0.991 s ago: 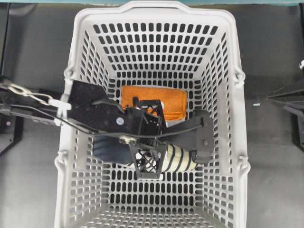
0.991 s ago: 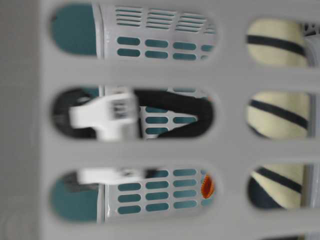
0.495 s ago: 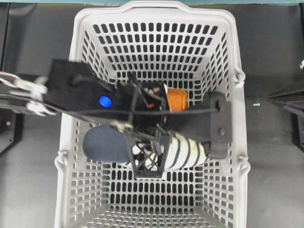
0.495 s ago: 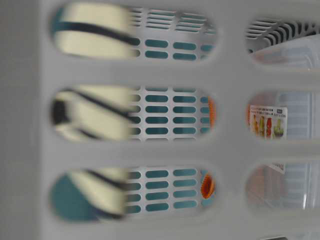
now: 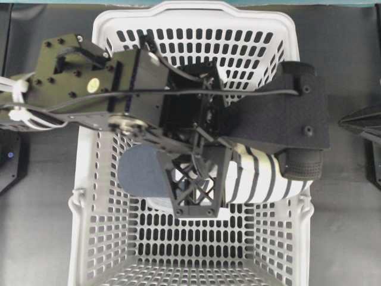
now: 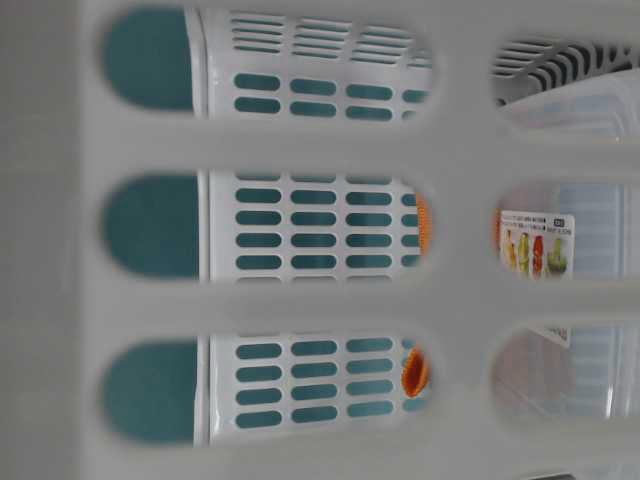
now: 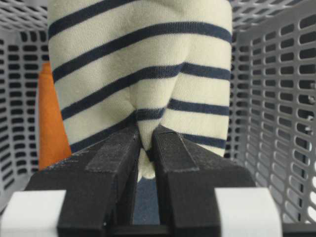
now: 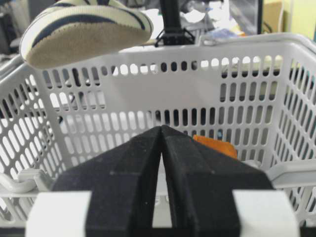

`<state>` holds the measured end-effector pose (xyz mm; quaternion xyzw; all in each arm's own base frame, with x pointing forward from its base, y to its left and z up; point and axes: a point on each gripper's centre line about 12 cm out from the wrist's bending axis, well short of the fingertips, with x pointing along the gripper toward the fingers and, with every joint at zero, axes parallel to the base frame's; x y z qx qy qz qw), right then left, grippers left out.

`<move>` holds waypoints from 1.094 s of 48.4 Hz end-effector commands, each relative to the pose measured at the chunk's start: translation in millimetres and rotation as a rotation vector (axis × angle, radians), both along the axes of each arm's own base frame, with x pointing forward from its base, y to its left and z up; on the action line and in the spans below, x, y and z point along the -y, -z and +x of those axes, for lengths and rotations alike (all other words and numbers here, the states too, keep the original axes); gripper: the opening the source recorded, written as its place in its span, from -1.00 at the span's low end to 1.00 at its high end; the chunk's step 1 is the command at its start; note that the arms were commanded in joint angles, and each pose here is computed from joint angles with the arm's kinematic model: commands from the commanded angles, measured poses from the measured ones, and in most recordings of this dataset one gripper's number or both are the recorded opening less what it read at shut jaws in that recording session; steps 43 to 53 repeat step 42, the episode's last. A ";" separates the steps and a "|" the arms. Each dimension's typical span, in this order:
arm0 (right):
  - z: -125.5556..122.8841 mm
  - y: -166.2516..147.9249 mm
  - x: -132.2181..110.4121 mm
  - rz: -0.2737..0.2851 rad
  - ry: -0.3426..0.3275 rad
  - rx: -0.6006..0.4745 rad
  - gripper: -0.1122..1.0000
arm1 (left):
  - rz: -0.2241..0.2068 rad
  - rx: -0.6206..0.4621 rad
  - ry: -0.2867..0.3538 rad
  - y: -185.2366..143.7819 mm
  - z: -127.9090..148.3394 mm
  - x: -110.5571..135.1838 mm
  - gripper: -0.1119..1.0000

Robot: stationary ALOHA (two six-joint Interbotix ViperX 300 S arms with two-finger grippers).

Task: Pick up the slipper from the shopping basket with the left arm.
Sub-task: 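Lift the gripped slipper upward out of the basket with the left gripper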

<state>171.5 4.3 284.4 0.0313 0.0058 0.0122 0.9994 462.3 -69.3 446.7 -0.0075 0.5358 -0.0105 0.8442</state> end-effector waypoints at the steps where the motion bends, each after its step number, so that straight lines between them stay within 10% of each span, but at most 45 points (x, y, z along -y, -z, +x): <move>1: 0.6 -2.6 0.5 0.003 0.003 0.008 -0.81 | -0.003 0.035 -0.005 -15.6 -9.2 -4.0 -0.65; 53: -0.1 -3.4 0.8 0.005 0.005 0.012 -0.81 | 0.031 -0.139 -0.035 12.7 -43.9 -25.1 -0.65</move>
